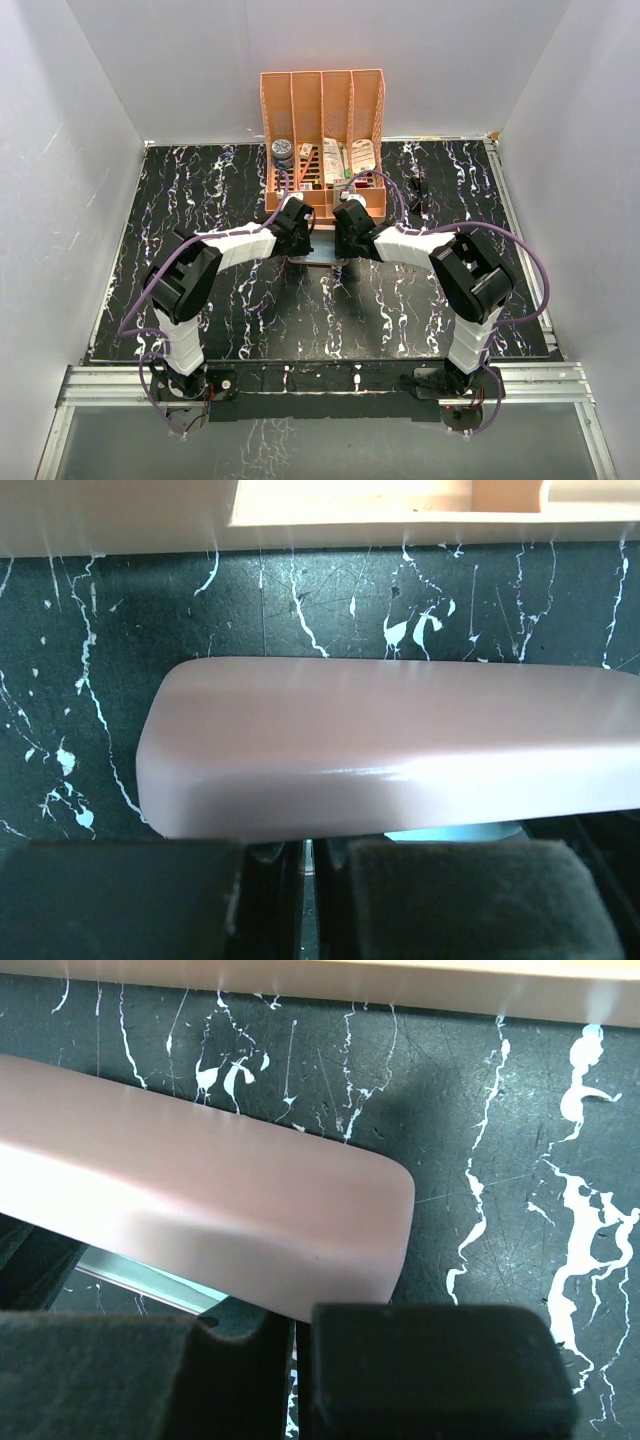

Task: Organize the sunglasses
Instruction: Adjust the glasses cleaning cloth in the sunglasses case.

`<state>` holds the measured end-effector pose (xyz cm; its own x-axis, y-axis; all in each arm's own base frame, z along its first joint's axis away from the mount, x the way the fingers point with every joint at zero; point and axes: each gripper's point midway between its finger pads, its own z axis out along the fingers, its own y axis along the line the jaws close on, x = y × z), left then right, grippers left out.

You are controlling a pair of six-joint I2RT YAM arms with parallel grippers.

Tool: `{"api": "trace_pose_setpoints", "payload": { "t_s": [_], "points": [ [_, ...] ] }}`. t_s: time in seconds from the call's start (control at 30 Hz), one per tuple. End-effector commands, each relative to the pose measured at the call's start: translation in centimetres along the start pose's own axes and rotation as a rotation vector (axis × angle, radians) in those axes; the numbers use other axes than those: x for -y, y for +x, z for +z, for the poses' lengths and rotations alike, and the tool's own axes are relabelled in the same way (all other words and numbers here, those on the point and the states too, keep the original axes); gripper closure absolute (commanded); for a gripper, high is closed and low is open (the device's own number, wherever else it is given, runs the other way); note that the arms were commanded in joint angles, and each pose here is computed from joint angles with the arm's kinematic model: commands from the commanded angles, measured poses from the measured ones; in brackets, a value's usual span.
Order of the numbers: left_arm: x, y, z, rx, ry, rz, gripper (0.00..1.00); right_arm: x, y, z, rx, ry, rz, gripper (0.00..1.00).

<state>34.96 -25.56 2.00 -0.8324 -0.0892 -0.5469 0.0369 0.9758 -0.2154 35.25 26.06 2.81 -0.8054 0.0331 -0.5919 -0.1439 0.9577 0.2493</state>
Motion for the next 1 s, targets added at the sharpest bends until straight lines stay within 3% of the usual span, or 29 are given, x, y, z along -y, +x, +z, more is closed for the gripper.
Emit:
{"api": "trace_pose_setpoints", "payload": {
  "t_s": [0.0,0.47,0.97],
  "points": [
    [-2.1,1.4,-1.0,-0.043,-0.086,0.030,1.00,0.4,-1.3,-1.0,0.043,0.030,0.004,1.00],
    [-2.4,1.8,-0.9,-0.051,-0.098,0.028,1.00,2.1,-0.2,-2.2,0.013,0.094,-0.015,1.00],
    [-2.0,1.9,-0.9,-0.055,-0.080,0.025,1.00,-2.1,-2.4,-3.0,0.057,-0.071,-0.010,1.00]
  ]
}}
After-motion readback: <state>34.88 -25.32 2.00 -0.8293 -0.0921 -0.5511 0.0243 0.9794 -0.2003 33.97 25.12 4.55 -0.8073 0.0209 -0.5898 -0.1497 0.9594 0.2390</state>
